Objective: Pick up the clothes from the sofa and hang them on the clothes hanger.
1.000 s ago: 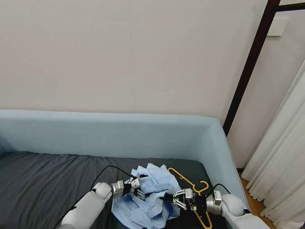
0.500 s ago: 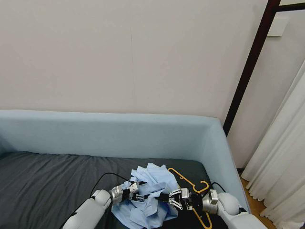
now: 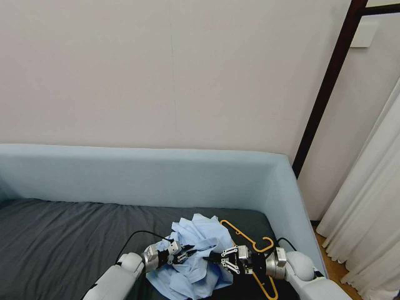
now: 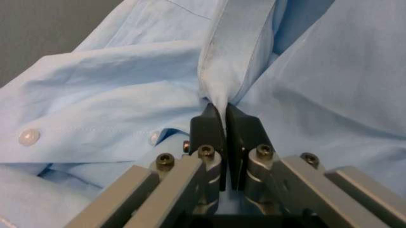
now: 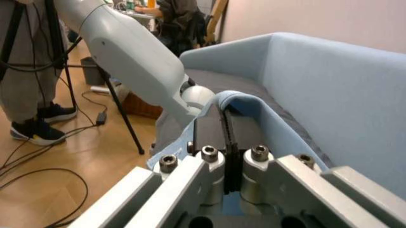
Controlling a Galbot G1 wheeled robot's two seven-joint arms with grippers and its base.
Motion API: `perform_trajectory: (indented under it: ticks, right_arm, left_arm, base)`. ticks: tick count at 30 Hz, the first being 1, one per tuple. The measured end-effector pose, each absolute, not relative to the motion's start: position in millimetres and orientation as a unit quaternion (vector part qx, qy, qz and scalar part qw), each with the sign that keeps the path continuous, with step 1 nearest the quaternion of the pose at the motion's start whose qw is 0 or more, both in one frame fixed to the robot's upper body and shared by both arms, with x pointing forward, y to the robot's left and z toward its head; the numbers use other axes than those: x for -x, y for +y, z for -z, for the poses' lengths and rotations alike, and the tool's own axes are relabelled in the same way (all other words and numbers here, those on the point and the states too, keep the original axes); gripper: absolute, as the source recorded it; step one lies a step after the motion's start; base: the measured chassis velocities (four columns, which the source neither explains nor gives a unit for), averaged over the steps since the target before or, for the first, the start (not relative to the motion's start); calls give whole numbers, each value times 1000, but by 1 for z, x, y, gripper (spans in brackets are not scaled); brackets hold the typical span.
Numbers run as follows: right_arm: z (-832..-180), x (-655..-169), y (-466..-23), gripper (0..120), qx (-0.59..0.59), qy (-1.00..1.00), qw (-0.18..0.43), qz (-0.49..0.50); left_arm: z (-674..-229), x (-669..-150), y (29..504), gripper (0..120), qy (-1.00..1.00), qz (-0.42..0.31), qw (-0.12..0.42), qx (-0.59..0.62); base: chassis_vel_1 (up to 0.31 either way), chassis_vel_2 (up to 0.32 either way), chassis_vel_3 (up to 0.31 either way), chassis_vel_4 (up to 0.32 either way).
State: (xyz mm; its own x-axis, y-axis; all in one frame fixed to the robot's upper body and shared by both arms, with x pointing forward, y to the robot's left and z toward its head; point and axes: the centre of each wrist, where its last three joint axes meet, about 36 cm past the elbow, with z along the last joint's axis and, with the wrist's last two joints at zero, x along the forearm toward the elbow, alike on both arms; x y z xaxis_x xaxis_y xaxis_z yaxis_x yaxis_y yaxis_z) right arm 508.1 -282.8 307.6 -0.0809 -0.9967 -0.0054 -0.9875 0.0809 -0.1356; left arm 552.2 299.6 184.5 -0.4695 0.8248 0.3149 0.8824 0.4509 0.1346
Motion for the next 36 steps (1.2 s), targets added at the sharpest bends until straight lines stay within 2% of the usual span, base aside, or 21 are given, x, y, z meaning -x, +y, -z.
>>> perform_trajectory:
  ticks: [3,11,15,16,18,20,22,25,26,30,32,36]
  right_arm:
    - [-308,-508,-282,0,676,734,49,48]
    - [-307,-508,-284,0,656,751,60,51]
    - [-309,-506,-293,0,596,798,67,57]
    - [-309,-506,-293,0,596,798,67,57]
    - [-325,-510,-309,0,549,830,71,62]
    - [-348,-524,-321,0,560,823,80,55]
    - [-355,-528,-325,0,566,818,83,54]
    - [-408,-551,-348,0,594,796,103,51]
    - [-408,-551,-348,0,594,796,103,51]
    - [-497,-553,-386,0,594,789,140,70]
    - [-511,-554,-389,0,594,788,145,73]
    - [-607,-568,-402,0,615,766,158,101]
  left_arm:
    - [-183,-550,301,0,-848,136,101,502]
    - [-199,-557,301,0,-865,116,45,486]
    - [-241,-576,308,0,-883,92,-39,459]
    - [-241,-576,308,0,-883,92,-39,459]
    - [-293,-589,314,0,-902,73,-117,409]
    - [-339,-595,315,0,-912,63,-167,370]
    - [-350,-597,315,0,-912,63,-178,363]
    - [-416,-609,316,0,-916,63,-230,322]
    - [-416,-609,316,0,-916,63,-230,322]
    - [-496,-633,295,0,-904,63,-287,311]
    - [-507,-634,293,0,-902,63,-293,310]
    - [-582,-623,290,0,-897,75,-331,282]
  base:
    - [0,0,0,0]
    - [0,0,0,0]
    - [0,0,0,0]
    - [0,0,0,0]
    - [0,0,0,0]
    - [0,0,0,0]
    - [0,0,0,0]
    - [0,0,0,0]
    - [0,0,0,0]
    - [0,0,0,0]
    - [0,0,0,0]
    - [0,0,0,0]
